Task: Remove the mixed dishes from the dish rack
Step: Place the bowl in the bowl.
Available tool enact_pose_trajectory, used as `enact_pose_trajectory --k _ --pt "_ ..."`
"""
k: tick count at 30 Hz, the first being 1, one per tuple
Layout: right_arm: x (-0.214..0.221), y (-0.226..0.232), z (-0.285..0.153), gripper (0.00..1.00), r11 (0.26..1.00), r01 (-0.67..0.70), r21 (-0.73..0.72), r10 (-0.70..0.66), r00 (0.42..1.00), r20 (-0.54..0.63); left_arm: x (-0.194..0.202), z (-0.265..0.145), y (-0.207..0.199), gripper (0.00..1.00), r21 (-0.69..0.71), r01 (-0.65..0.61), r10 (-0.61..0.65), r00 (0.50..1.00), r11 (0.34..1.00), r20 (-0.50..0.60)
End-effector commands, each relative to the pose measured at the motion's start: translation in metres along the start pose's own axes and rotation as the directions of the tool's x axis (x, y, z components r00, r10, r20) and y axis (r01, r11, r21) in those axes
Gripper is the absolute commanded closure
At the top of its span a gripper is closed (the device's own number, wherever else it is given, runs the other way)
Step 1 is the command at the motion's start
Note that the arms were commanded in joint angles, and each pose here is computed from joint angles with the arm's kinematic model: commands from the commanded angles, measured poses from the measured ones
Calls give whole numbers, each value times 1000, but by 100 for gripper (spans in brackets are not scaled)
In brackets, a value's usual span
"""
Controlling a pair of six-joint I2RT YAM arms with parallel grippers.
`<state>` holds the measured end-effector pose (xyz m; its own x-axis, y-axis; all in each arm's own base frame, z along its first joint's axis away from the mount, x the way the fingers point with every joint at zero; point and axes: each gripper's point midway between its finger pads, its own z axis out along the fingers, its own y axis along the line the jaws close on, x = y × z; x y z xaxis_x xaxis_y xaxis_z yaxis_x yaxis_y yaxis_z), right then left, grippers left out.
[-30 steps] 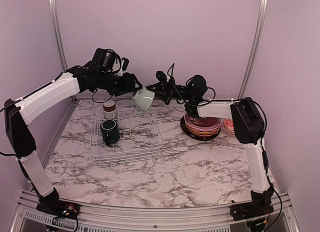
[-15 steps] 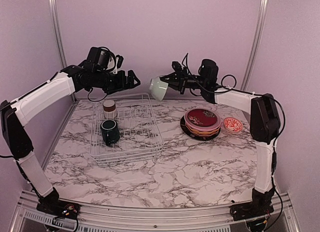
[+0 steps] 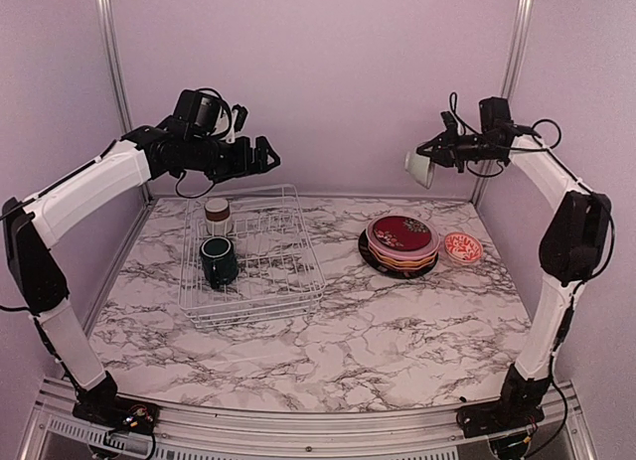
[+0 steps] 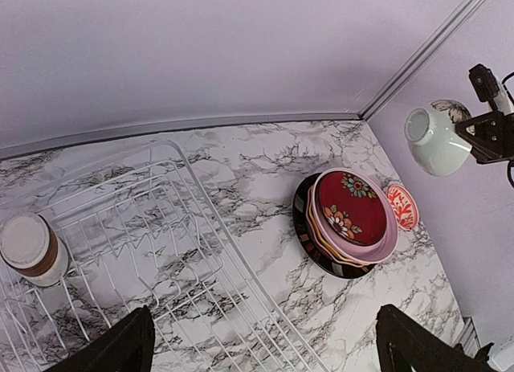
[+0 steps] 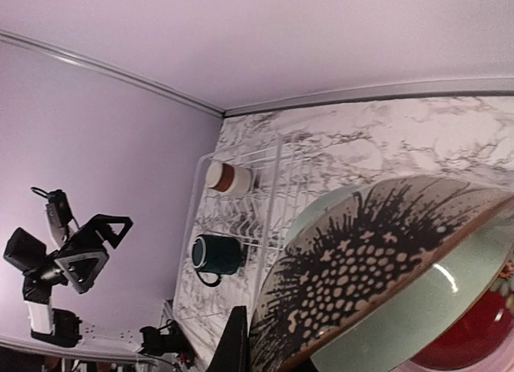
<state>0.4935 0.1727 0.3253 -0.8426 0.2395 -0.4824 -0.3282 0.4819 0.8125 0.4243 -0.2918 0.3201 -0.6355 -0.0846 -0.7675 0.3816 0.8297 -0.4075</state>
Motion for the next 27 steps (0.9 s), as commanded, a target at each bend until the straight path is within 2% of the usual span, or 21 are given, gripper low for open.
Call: enact_pose_trajectory --k 1,7,13,19,27 --pt "14 -29 -44 100 951 127 281 -110 991 -78 -2 5 2 1 -1 -15 15 1000 1000 -8" --pt "31 -75 -76 100 823 128 554 -66 989 -131 -1 8 3 1 -2 -17 17 1000 1000 -16" --pt "48 -103 -103 100 693 138 707 -32 987 -161 2 11 3 1 0 -19 19 999 1000 -26" --pt "55 -128 -117 100 587 140 798 7 984 -178 3 17 3 1 8 -12 12 999 1000 -35" --pt "61 -149 -107 100 556 155 817 44 976 -215 2 18 4 1 8 -11 12 999 1000 -36"
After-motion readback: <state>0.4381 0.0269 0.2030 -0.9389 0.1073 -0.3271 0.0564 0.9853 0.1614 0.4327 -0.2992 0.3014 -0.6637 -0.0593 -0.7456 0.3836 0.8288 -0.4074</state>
